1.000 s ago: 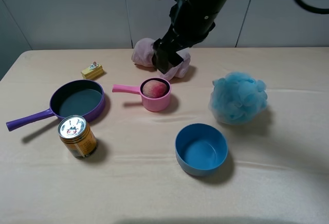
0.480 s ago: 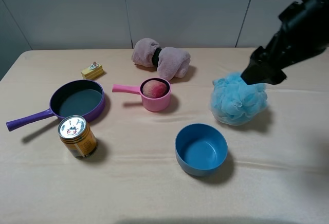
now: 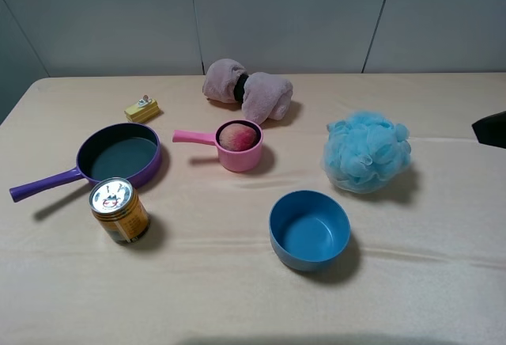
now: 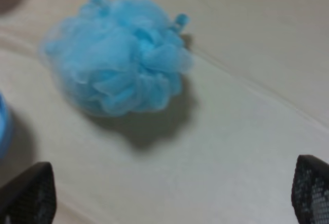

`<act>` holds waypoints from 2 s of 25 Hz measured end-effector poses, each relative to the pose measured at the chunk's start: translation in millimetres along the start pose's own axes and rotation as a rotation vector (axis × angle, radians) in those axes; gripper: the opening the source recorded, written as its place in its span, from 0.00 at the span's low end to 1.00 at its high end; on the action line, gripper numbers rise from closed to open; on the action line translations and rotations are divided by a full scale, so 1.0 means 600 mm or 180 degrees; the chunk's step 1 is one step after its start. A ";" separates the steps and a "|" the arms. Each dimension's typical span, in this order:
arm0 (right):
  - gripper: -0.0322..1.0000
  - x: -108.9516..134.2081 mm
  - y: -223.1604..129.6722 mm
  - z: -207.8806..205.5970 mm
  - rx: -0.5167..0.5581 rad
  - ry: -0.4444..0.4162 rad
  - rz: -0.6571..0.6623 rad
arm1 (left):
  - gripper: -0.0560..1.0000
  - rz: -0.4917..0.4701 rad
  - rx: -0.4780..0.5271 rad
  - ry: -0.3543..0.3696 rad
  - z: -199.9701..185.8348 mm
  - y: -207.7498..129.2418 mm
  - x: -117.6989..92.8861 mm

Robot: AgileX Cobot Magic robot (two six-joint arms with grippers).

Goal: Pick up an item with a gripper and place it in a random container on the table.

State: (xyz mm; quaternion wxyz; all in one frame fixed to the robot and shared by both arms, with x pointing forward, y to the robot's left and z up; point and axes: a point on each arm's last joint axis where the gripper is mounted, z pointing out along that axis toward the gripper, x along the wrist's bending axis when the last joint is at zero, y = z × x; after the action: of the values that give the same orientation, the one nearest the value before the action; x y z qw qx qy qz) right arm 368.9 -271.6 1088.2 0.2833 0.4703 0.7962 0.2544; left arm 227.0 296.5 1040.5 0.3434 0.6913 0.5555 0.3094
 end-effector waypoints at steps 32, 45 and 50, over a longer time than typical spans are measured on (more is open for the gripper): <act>0.70 0.067 -0.189 -0.158 -0.0924 -0.0628 0.0606 | 0.99 0.0000 0.0000 0.0000 0.000 0.000 0.000; 0.70 0.073 -0.188 -0.121 -0.1040 -0.0449 0.0718 | 0.99 0.0000 0.0000 0.0000 0.000 0.000 0.000; 0.70 0.073 -0.188 -0.121 -0.1047 -0.0451 0.0721 | 0.99 0.0000 0.0000 0.0000 0.000 0.000 0.000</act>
State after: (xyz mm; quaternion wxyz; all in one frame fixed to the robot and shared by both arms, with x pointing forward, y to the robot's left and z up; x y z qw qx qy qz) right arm 233.0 -291.1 1054.9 0.3811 0.5209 0.6641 0.3773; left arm 227.0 296.5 1040.5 0.3434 0.6913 0.5555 0.3094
